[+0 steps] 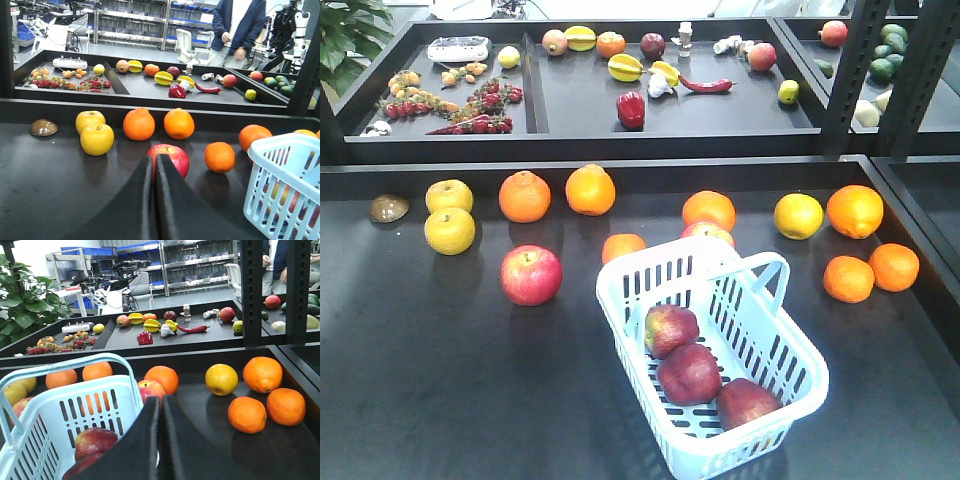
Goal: Pick three apples into basket with both arms
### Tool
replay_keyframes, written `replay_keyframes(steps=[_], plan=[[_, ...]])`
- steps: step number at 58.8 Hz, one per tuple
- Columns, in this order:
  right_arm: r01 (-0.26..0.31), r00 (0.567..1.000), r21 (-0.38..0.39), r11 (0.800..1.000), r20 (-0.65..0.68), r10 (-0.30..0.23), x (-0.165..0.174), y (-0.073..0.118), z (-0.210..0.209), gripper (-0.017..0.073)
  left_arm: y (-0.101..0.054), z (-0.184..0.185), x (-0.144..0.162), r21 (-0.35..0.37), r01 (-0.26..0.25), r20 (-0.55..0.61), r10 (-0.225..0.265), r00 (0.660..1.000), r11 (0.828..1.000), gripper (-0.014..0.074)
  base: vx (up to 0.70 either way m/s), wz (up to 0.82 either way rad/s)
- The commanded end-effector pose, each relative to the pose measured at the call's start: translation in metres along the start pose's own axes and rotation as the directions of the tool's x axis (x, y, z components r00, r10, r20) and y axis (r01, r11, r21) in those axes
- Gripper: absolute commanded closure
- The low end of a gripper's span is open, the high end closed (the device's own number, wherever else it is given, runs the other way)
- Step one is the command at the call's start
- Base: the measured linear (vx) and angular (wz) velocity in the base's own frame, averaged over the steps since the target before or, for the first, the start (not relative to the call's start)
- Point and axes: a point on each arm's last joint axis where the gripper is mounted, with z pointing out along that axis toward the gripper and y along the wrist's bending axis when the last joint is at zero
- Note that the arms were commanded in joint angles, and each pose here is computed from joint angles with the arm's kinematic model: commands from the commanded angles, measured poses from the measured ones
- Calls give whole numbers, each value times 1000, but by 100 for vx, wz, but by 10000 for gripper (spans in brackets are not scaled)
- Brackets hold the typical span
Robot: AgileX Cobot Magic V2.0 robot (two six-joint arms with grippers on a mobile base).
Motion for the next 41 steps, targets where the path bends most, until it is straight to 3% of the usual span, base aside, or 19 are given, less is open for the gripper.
replay_keyframes(steps=[1,41], plan=[[11,998,-9,1000,69,-10,-2,1,0,567,-1,-3,-15,0,6,105,-6,994,1000,599,0,0],[11,998,-9,1000,68,-10,-2,1,0,567,-1,-3,-15,0,6,105,-6,994,1000,599,0,0]])
